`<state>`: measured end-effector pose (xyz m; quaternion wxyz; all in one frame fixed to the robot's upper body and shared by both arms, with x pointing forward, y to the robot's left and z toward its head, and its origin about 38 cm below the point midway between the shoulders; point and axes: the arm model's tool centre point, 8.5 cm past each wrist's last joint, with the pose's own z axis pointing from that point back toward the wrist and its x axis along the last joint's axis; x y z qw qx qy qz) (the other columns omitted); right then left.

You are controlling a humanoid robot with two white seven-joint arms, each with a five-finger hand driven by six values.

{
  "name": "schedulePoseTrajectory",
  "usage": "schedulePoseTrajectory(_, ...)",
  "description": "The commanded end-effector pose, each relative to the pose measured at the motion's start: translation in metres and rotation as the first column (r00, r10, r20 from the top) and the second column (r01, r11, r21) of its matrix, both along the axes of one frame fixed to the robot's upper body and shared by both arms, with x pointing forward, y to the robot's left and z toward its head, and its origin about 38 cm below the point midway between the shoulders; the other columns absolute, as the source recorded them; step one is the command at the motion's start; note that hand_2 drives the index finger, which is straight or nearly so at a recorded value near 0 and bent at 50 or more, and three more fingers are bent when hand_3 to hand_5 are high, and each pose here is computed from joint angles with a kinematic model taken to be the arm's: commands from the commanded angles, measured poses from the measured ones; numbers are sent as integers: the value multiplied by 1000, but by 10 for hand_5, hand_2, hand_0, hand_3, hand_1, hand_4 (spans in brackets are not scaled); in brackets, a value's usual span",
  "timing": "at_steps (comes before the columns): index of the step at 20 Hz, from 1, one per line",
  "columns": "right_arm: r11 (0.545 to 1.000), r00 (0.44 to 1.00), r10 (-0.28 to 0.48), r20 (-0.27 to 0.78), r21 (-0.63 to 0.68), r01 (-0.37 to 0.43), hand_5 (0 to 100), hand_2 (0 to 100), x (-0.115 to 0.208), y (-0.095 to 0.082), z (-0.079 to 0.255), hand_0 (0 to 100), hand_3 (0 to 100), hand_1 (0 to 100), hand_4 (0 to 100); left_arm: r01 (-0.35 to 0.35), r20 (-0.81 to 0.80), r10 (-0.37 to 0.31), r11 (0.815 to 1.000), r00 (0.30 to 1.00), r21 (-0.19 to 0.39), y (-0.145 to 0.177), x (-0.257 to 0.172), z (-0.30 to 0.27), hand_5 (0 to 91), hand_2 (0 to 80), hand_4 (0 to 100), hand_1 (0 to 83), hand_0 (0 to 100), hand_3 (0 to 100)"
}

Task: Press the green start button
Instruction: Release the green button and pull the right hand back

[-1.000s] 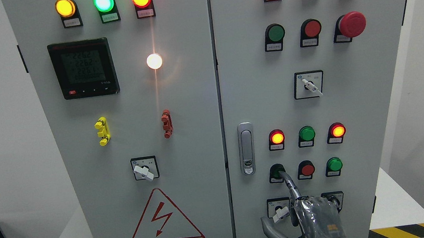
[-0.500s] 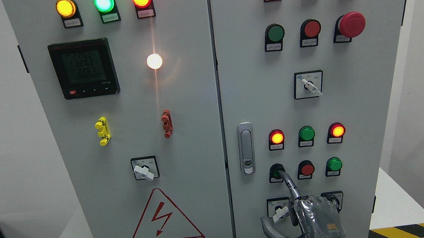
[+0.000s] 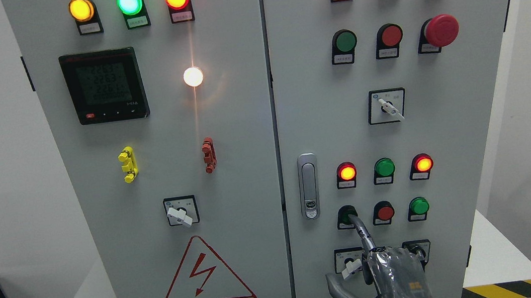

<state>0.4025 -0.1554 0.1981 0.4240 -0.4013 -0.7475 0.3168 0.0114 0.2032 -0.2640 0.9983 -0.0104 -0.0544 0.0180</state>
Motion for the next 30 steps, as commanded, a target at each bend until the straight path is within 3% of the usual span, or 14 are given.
schedulePoseTrajectory(1, 1000, 999, 3, 40, 6, -3, 1000, 0, -6, 0, 10, 288, 972, 335, 923, 3, -2, -3, 1000, 1000, 3, 1, 8, 1, 0, 0, 0, 556, 120, 0)
schedulePoseTrajectory(22, 1000, 993, 17, 121, 16, -20, 1000, 3, -37, -5, 22, 305, 982, 345, 928, 3, -2, -3, 1000, 1000, 3, 1, 8, 1, 0, 0, 0, 556, 120, 0)
schedulePoseTrajectory(30, 994, 992, 36, 121, 97, -48, 1000, 18, -52, -9, 23, 358, 963, 357, 908, 3, -2, -3, 1000, 1000, 3, 1, 8, 1, 0, 0, 0, 556, 120, 0)
